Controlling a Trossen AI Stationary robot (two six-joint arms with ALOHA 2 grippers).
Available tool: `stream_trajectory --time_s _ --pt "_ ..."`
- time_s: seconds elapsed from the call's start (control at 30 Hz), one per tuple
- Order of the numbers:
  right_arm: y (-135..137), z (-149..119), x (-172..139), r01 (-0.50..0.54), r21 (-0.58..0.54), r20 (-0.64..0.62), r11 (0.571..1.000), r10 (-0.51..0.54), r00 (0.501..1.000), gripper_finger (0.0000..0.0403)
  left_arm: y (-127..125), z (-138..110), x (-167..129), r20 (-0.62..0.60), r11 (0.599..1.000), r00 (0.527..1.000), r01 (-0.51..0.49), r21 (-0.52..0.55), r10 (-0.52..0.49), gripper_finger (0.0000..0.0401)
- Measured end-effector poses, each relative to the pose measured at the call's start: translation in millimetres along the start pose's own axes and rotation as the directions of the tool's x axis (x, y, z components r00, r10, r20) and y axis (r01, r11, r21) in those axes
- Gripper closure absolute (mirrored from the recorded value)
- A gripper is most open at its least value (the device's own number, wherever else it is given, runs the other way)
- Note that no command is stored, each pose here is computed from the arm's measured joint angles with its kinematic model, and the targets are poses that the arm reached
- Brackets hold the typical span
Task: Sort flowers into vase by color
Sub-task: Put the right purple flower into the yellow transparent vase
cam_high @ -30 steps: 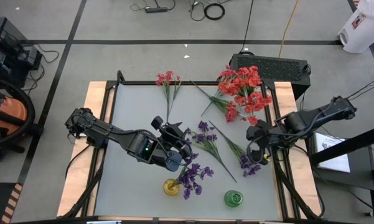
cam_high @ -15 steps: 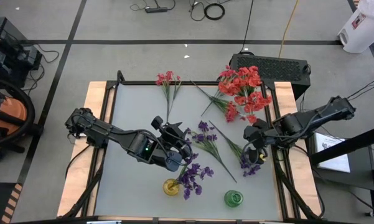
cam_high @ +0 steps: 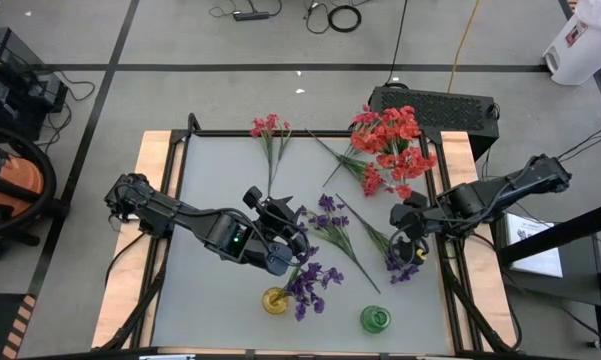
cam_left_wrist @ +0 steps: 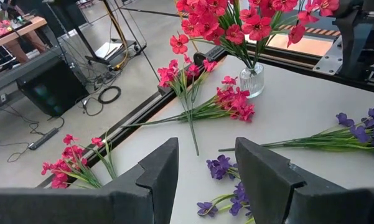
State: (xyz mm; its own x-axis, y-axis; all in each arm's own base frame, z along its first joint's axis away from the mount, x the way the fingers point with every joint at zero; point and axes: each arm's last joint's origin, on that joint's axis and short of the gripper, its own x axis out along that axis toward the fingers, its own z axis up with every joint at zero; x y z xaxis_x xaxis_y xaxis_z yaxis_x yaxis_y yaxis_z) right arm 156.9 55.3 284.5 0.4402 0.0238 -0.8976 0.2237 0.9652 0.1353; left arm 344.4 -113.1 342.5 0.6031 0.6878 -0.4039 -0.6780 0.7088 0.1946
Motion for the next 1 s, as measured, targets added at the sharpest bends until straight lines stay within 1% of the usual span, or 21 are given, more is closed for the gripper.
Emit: stream_trajectory --time_s 0.37,0.47,0.63,0.73,0.9,1.0 --pt "1 2 0 -0.015 0.011 0.022 1.000 0.015 1.000 0.0046 0 0 0 0.000 1.000 1.000 0.000 0.001 0.000 0.0234" --pt "2 3 0 -0.009 0.049 0.037 0.999 0.007 0.999 0.0046 0 0 0 0.000 1.000 1.000 0.000 0.001 0.000 0.0234" --pt "0 4 0 0.038 0.151 0.069 0.988 -0.049 0.996 0.0046 0 0 0 0.000 1.000 1.000 0.000 0.001 0.000 0.0234" --pt "0 4 0 0.036 0.198 0.069 0.979 -0.051 0.996 0.0046 0 0 0 0.000 1.000 1.000 0.000 0.000 0.000 0.0234" --pt "1 5 5 0.052 0.240 0.046 0.969 -0.065 0.997 0.0046 0 0 0 0.000 1.000 1.000 0.000 0.001 0.000 0.0234" --pt "4 7 13 0.077 0.240 0.017 0.968 -0.083 0.996 0.0046 0 0 0 0.000 1.000 1.000 0.000 0.001 0.000 0.0234"
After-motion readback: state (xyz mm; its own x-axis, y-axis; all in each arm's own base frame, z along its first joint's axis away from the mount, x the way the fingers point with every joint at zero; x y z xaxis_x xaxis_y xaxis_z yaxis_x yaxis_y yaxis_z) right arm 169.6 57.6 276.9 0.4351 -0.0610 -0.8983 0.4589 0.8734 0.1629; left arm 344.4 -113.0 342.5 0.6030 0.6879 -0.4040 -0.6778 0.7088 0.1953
